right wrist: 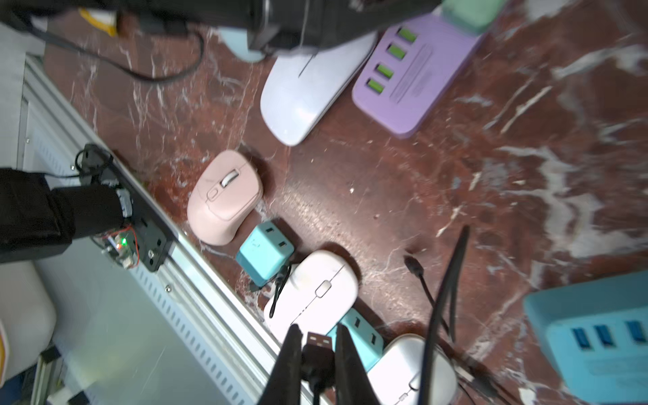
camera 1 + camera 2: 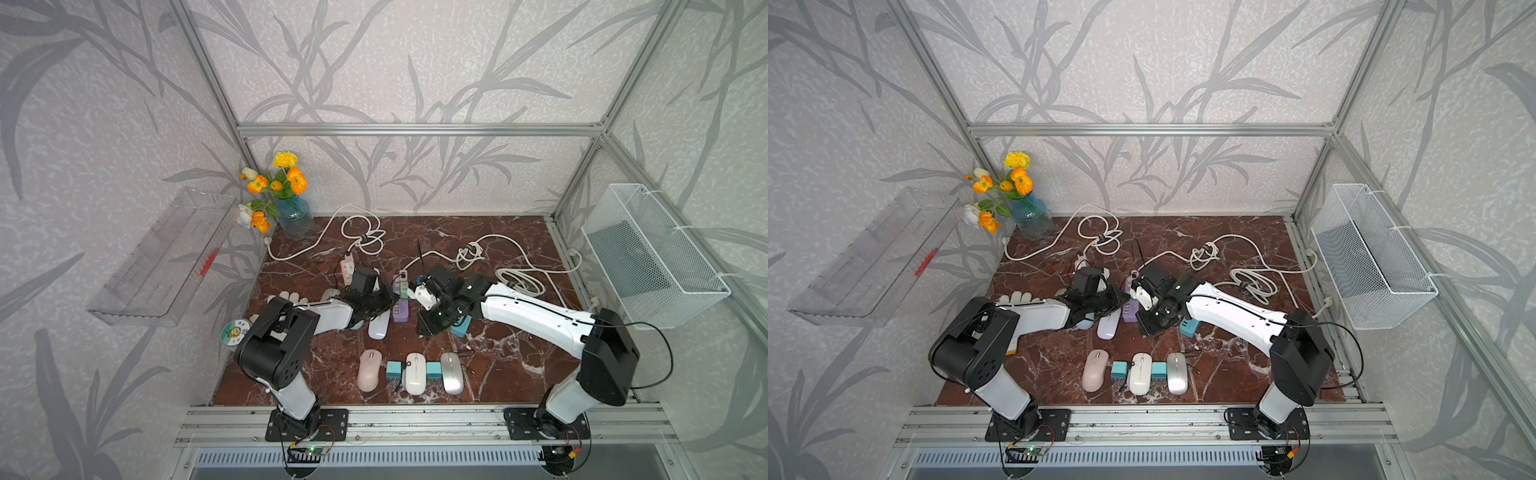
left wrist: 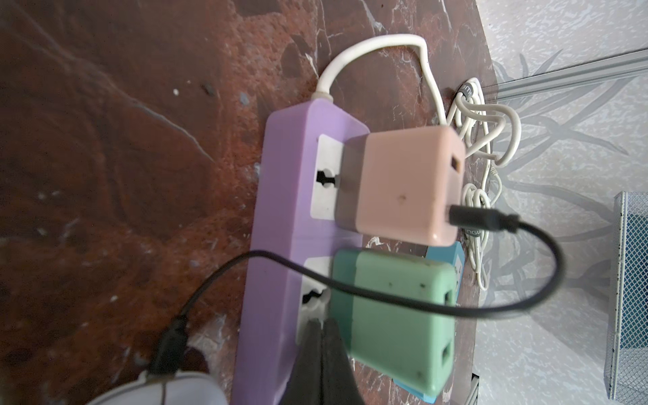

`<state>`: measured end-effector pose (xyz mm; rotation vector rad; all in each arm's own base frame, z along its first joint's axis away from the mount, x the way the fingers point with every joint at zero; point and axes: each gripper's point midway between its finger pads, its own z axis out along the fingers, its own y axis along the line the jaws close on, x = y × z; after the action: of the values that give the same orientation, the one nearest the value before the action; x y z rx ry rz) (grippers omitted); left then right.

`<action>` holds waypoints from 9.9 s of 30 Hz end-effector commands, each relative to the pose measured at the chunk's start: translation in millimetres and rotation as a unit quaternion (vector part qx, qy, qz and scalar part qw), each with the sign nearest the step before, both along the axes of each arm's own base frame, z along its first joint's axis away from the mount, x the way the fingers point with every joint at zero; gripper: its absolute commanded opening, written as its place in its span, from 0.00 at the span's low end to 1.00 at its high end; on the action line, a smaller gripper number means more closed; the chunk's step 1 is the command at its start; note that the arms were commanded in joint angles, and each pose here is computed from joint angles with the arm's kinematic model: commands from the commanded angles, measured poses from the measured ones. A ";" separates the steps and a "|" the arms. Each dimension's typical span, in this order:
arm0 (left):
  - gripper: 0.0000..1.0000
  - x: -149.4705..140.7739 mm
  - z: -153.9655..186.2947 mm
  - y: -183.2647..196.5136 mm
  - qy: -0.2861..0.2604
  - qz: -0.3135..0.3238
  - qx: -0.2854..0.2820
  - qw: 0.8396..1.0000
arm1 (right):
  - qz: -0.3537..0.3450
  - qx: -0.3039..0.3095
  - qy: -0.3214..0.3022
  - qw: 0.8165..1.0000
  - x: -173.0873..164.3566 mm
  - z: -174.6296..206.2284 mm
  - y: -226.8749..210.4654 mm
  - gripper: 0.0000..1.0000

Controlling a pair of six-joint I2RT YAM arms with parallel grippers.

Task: Unplug the wireless mouse
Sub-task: Place the power cord at the center of the board, then remove the plug from the socket, then place the plug at the center of the board, then pick up the mouse from the center of the board, then remove the power cord from the mouse, then place the mouse at the center of the board.

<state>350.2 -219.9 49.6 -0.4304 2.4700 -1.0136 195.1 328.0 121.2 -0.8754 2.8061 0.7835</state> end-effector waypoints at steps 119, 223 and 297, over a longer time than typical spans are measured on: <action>0.86 -24.7 142.7 78.3 -0.166 0.034 0.179 0.969 | -0.069 0.133 -0.061 0.987 24.9 34.7 37.4 0.02; 0.33 -68.3 40.3 41.6 -0.021 -0.154 0.327 0.932 | -0.237 0.064 -0.171 0.954 119.9 48.7 -46.4 0.44; 0.00 -179.1 46.1 128.0 0.139 0.000 0.329 0.934 | -0.213 0.282 0.012 0.936 177.6 40.1 95.1 0.00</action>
<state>200.9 -129.5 99.4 -0.1438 2.7598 -0.3052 382.6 420.7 153.1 -0.0962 2.4398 1.3909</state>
